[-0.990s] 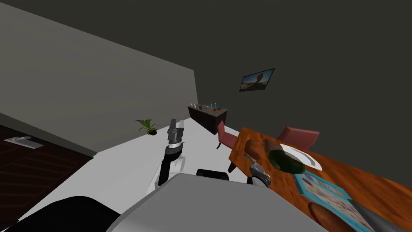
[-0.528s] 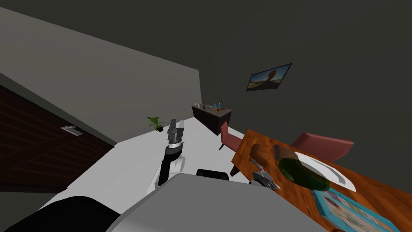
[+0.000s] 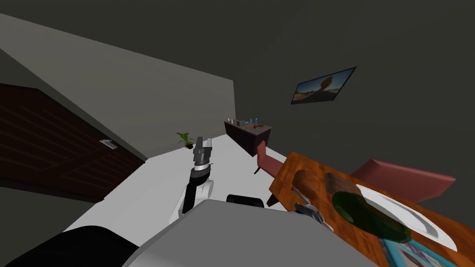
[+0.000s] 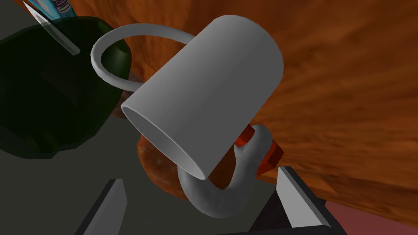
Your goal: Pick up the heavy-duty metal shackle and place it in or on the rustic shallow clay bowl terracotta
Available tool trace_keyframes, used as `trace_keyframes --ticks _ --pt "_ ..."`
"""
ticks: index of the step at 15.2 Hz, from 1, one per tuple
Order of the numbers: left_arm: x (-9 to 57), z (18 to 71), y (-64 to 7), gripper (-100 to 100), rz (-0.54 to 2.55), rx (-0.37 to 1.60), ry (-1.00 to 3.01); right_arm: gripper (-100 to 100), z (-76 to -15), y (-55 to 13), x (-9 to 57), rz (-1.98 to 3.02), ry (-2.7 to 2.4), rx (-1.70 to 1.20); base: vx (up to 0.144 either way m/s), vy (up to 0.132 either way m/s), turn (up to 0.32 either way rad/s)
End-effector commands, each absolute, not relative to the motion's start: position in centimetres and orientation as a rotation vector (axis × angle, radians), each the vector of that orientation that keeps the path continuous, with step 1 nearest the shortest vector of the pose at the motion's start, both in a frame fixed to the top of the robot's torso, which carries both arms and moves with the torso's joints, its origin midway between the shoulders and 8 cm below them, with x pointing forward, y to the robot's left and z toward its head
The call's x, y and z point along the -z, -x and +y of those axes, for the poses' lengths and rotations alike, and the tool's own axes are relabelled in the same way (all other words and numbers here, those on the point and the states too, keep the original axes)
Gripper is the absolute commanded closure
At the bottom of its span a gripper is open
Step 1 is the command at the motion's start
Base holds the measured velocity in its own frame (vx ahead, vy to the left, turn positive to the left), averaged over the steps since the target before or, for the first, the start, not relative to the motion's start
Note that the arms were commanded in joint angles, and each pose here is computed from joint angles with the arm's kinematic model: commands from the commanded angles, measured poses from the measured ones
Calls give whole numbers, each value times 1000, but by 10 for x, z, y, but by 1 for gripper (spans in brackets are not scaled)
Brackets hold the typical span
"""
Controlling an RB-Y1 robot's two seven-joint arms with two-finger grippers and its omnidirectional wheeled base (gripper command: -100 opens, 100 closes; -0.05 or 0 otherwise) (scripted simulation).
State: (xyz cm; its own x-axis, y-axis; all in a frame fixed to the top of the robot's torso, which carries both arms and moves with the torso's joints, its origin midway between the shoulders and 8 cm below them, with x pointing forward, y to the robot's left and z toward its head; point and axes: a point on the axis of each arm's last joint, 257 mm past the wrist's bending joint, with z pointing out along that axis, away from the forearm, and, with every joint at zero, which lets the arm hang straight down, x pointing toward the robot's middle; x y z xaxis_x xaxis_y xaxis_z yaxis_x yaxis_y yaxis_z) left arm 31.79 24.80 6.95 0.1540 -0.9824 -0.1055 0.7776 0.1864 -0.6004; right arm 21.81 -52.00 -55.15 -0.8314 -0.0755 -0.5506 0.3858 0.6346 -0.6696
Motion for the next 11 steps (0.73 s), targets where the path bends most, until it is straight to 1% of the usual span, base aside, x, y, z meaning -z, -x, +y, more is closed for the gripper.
trace_keyframes --ticks 1,4,7,11 --pt "-69 248 -318 0 539 1327 460 -100 -524 -210 550 2319 -188 1180 17 -32 163" --pt "-69 248 -318 0 539 1327 460 -100 -529 -200 548 2323 -94 1263 26 -64 236" --pt "-69 248 -318 0 539 1327 460 -100 -531 -195 546 2323 -55 1295 35 -87 90" --pt "-69 248 -318 0 539 1327 460 -100 -530 -197 545 2315 -94 1291 -2 -43 89"
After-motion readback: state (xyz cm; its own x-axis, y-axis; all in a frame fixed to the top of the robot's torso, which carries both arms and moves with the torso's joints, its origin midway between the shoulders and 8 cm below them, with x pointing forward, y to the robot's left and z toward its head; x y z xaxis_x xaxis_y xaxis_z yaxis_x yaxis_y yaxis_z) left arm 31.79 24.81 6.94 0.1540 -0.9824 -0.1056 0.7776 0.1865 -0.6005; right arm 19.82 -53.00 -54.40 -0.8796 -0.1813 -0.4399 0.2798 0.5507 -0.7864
